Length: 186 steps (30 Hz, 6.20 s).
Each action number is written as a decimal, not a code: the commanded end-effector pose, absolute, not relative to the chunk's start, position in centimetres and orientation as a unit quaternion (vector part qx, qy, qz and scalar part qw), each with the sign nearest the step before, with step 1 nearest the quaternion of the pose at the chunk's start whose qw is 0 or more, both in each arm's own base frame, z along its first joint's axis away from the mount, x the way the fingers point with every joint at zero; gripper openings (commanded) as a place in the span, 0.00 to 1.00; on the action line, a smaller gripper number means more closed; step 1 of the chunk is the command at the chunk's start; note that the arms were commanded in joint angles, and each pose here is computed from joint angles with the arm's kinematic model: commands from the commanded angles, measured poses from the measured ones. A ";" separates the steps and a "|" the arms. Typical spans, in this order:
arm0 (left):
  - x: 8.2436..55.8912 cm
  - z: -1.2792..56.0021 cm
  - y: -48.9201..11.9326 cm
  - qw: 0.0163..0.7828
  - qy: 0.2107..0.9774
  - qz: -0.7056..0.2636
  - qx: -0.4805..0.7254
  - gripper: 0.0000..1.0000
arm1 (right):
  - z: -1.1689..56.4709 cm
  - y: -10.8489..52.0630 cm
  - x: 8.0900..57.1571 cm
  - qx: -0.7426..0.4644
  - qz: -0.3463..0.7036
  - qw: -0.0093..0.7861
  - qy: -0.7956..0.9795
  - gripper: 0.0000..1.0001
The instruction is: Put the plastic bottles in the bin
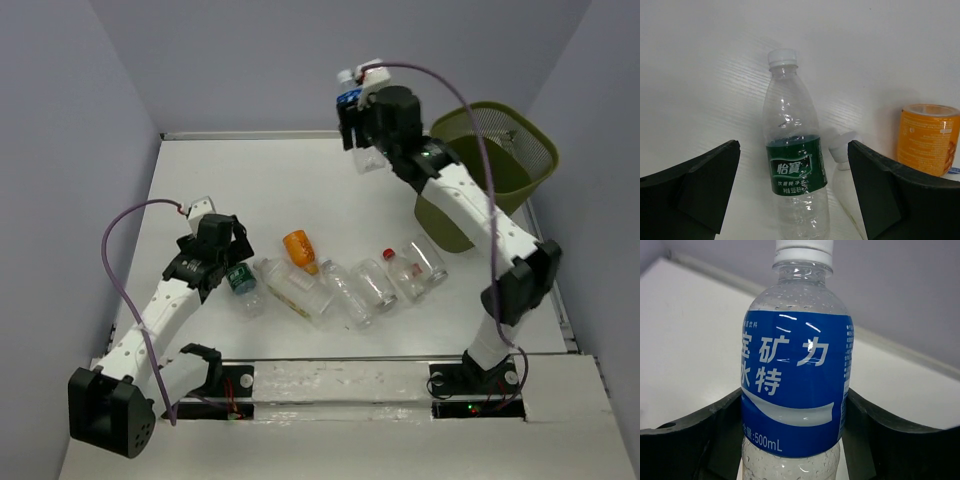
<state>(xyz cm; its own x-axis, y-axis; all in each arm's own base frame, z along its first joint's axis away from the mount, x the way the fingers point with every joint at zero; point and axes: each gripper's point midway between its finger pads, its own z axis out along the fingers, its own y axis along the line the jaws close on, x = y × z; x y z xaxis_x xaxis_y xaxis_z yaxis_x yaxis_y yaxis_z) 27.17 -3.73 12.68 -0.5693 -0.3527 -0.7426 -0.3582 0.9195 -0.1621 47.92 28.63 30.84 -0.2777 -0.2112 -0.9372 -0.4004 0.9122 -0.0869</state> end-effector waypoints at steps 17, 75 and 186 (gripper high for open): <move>28.4 8.0 -3.9 0.333 0.923 0.036 -0.189 0.99 | 41.4 -4.3 45.0 0.151 -0.088 0.698 0.695 0.79; 29.7 29.8 -3.0 0.569 0.792 -0.082 -0.205 0.61 | 12.9 44.7 39.1 -0.238 0.356 0.372 0.823 0.50; 23.3 25.2 -22.0 0.547 0.803 -0.231 -0.049 0.99 | 13.2 19.7 23.0 -0.116 0.253 0.353 0.893 0.83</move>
<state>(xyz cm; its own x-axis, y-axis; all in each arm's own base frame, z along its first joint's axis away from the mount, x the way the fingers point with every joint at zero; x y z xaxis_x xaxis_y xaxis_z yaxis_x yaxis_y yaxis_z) 23.29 -24.07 19.42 -0.4982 -0.2046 -0.8426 0.1848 0.9244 -0.3337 21.94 20.25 15.77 -0.7184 0.0344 -0.6948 -0.4080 0.7881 0.4609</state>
